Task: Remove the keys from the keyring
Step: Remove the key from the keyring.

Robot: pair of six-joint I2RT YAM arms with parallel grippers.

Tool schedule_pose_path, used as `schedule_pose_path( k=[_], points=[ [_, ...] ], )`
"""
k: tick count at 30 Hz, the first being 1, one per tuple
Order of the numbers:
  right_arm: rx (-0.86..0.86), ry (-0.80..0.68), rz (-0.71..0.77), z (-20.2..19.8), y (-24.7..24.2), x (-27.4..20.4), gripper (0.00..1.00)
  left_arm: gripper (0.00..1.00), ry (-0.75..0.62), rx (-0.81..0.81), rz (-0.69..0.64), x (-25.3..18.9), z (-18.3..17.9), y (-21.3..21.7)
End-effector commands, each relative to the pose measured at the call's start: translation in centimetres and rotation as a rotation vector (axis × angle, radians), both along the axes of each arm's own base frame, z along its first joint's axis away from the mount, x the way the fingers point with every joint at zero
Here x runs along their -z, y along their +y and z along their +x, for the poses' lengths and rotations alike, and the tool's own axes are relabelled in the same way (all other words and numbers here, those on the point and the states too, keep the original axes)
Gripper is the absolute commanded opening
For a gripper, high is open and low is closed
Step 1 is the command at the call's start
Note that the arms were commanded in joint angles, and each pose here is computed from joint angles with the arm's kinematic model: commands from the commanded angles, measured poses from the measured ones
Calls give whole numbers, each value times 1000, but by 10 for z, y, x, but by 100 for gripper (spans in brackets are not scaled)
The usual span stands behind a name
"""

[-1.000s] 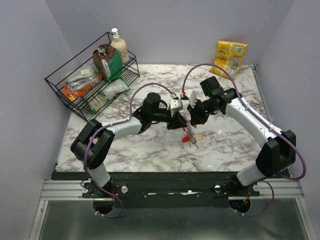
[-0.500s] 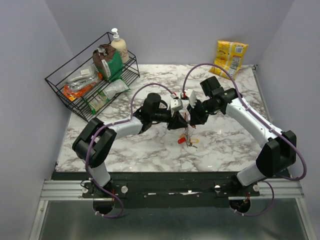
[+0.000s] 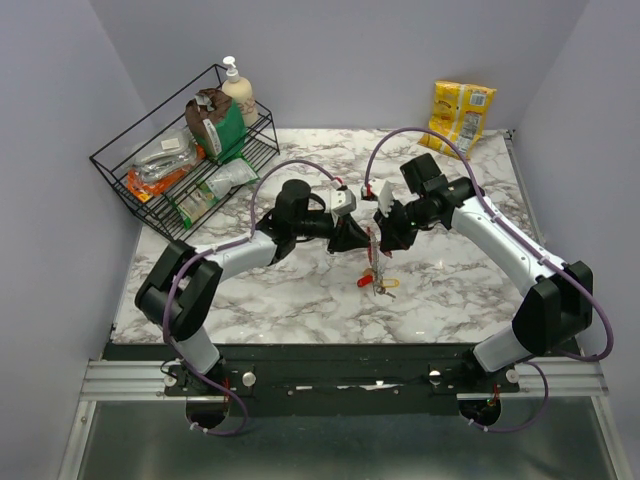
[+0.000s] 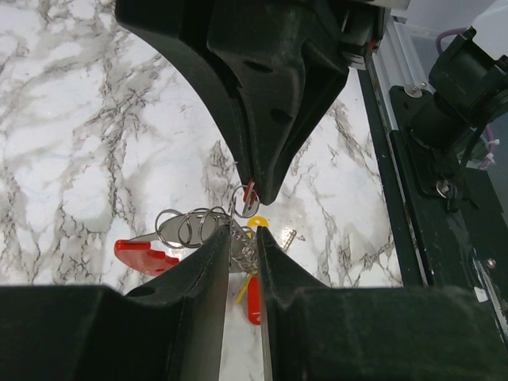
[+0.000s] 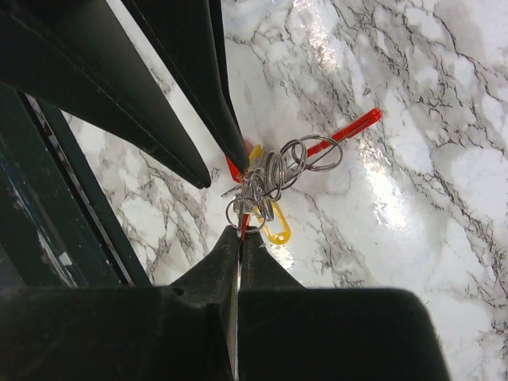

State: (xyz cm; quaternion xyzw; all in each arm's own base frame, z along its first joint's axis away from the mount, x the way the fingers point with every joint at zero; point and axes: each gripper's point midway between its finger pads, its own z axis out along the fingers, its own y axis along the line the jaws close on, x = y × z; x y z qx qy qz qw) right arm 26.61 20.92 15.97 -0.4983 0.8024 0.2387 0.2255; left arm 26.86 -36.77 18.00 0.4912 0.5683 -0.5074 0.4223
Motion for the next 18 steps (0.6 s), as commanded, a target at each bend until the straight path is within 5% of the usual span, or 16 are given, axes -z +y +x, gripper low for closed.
schedule_pose_path(
  k=[1,18],
  points=[
    [-14,-29,15,-3,2,-9,6,29,-38,17,-25,-8,-2,1],
    [-22,-22,37,-7,4,-13,6,29,26,44,-23,3,-1,-15]
  ],
)
